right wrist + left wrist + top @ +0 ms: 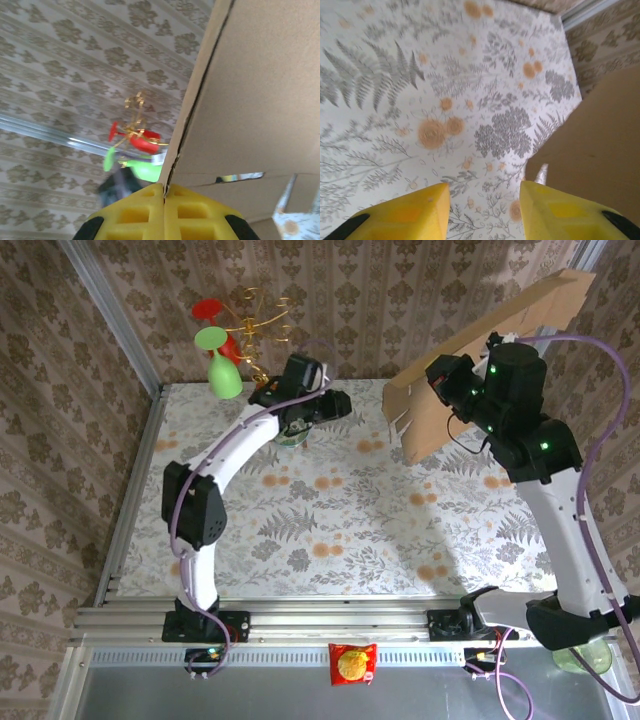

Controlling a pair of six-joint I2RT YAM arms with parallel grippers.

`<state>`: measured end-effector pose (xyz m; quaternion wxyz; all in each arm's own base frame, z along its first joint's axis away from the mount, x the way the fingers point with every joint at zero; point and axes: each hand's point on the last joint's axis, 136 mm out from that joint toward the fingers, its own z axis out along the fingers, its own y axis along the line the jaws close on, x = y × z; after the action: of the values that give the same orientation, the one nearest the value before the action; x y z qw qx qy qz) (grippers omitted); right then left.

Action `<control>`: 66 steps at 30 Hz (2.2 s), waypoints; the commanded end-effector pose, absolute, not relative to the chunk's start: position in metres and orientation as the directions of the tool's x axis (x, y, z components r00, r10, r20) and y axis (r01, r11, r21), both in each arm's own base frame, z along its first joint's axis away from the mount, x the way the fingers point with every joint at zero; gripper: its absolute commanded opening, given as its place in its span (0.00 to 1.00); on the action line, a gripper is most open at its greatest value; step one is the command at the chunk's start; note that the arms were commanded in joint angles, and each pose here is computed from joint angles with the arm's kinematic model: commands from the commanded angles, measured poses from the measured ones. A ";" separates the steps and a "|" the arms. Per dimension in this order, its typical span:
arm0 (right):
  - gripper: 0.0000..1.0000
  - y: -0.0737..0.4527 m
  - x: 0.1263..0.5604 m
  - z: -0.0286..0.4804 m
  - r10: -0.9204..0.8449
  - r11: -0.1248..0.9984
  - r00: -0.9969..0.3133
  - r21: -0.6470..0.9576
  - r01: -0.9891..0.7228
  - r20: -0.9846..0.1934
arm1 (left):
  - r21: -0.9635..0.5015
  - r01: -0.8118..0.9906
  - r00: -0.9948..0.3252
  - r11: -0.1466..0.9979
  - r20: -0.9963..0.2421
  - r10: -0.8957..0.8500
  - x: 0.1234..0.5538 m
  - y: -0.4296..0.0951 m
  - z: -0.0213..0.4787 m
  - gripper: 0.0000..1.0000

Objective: Fold the paper box

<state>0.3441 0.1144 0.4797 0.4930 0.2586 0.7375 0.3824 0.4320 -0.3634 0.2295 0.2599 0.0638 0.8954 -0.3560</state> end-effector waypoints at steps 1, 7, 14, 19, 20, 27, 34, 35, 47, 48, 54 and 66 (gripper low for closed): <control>0.00 0.122 0.329 0.496 0.791 0.519 -0.373 0.855 -0.011 -0.485 | -0.658 0.348 -0.849 0.668 -0.523 -0.074 0.425 -0.389 0.250 0.42; 0.00 0.154 0.365 0.475 0.814 0.442 -0.429 0.897 0.019 -0.392 | -0.709 0.334 -0.883 0.621 -0.465 -0.056 0.409 -0.407 0.227 0.42; 0.00 0.168 0.432 0.416 0.832 0.437 -0.436 0.889 0.135 -0.343 | -0.565 0.102 -0.914 0.819 -0.379 -0.148 0.384 -0.320 0.185 0.38; 0.00 0.178 0.468 0.372 0.831 0.409 -0.479 0.894 0.185 -0.281 | -0.416 0.025 -0.891 0.909 -0.421 -0.168 0.361 -0.256 0.194 0.39; 0.00 0.182 0.472 0.364 0.827 0.410 -0.491 0.892 0.191 -0.275 | -0.406 0.022 -0.882 0.914 -0.439 -0.174 0.358 -0.249 0.201 0.39; 0.00 0.192 0.480 0.328 0.818 0.379 -0.528 0.905 0.196 -0.228 | -0.583 0.027 -0.812 0.812 -0.486 -0.322 0.356 -0.256 0.279 0.43; 0.00 0.192 0.475 0.305 0.840 0.307 -0.520 0.926 0.221 -0.154 | -0.850 -0.076 -0.780 0.522 -0.275 -0.562 0.376 -0.308 0.348 0.44; 0.00 0.191 0.475 0.304 0.844 0.297 -0.516 0.928 0.225 -0.145 | -0.870 -0.100 -0.778 0.483 -0.234 -0.583 0.376 -0.315 0.352 0.44; 0.00 0.186 0.472 0.302 0.887 0.142 -0.462 0.953 0.270 -0.001 | -0.921 -0.362 -0.654 0.147 0.138 -0.744 0.369 -0.339 0.355 0.51; 0.00 0.186 0.471 0.303 0.888 0.136 -0.460 0.953 0.270 0.004 | -0.921 -0.371 -0.648 0.120 0.164 -0.744 0.371 -0.344 0.353 0.51; 0.00 0.184 0.471 0.305 0.898 0.090 -0.437 0.954 0.287 0.047 | -0.886 -0.460 -0.629 0.060 0.278 -0.726 0.368 -0.366 0.335 0.53; 0.00 0.185 0.459 0.315 0.902 0.040 -0.421 0.951 0.306 0.098 | -0.877 -0.478 -0.586 0.052 0.274 -0.762 0.392 -0.369 0.315 0.49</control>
<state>0.4664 0.1882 0.2979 0.2773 0.4498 0.6809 0.5071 0.3831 -0.3686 0.3088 0.1348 -0.4151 0.7320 -0.5232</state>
